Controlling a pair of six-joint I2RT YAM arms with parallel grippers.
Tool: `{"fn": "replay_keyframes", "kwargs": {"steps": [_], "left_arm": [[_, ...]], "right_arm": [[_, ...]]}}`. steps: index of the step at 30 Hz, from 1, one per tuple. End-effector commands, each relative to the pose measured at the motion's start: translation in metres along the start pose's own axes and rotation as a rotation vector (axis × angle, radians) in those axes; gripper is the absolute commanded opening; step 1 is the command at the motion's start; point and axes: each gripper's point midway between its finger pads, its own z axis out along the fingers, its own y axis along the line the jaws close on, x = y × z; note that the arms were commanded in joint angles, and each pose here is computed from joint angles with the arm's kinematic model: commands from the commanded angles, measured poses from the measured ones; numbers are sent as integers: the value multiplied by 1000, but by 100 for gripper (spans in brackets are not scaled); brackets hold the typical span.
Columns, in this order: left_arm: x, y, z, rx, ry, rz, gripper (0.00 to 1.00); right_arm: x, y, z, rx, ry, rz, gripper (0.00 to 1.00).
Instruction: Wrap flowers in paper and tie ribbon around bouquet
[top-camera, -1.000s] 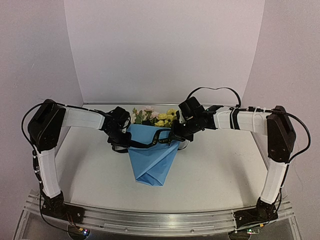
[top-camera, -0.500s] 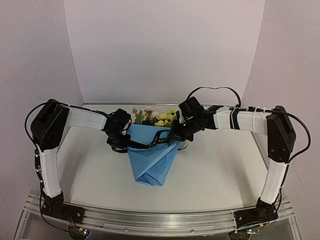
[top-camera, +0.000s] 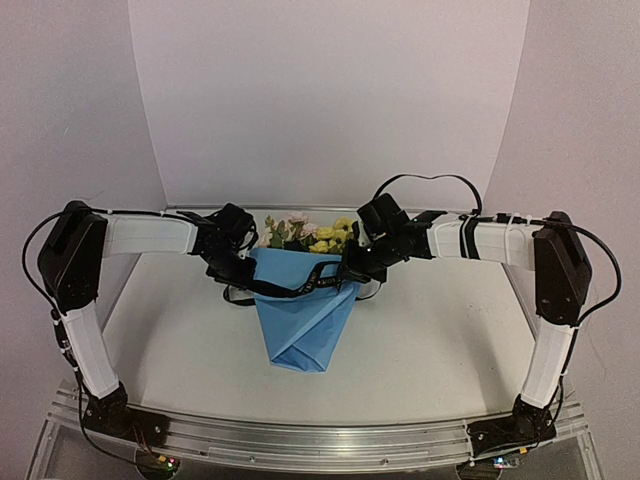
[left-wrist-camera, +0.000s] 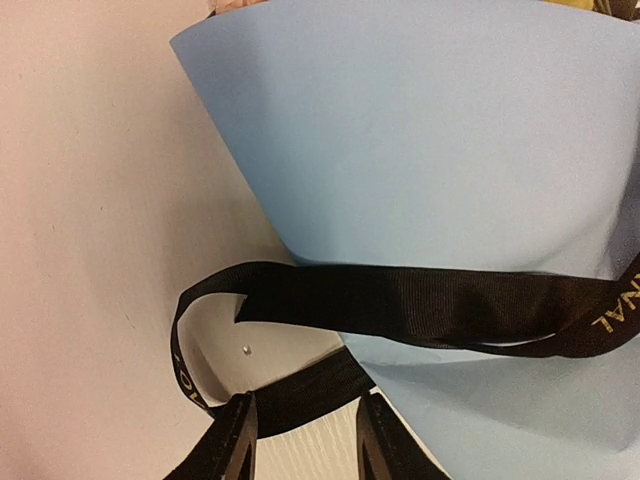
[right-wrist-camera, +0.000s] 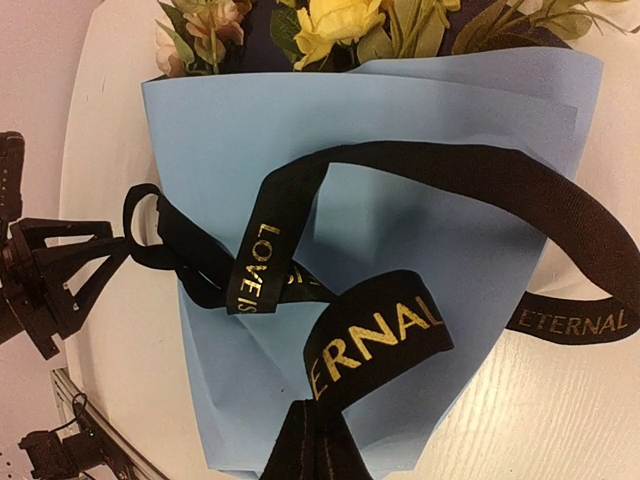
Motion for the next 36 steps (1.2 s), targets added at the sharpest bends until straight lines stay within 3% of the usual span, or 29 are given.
{"fn": "replay_keyframes", "kwargs": {"steps": [1,13,25,31,36], "left_arm": [[2,6,1,-104,16,139,40],[-20,6,27,-191,-6,267,49],[-19,2,54,-175,38,330,47],[-24,2,61,-135,42,325,41],[-24,2,65,-113,52,319,29]], "right_arm": [[-13,12,-16,-36,-52,-17,0],[-12,11,-16,-40,-54,-18,0],[-9,9,-12,-39,-46,-12,0],[-9,8,-11,-39,-43,-9,0],[-9,9,-9,-43,-38,-7,0]]}}
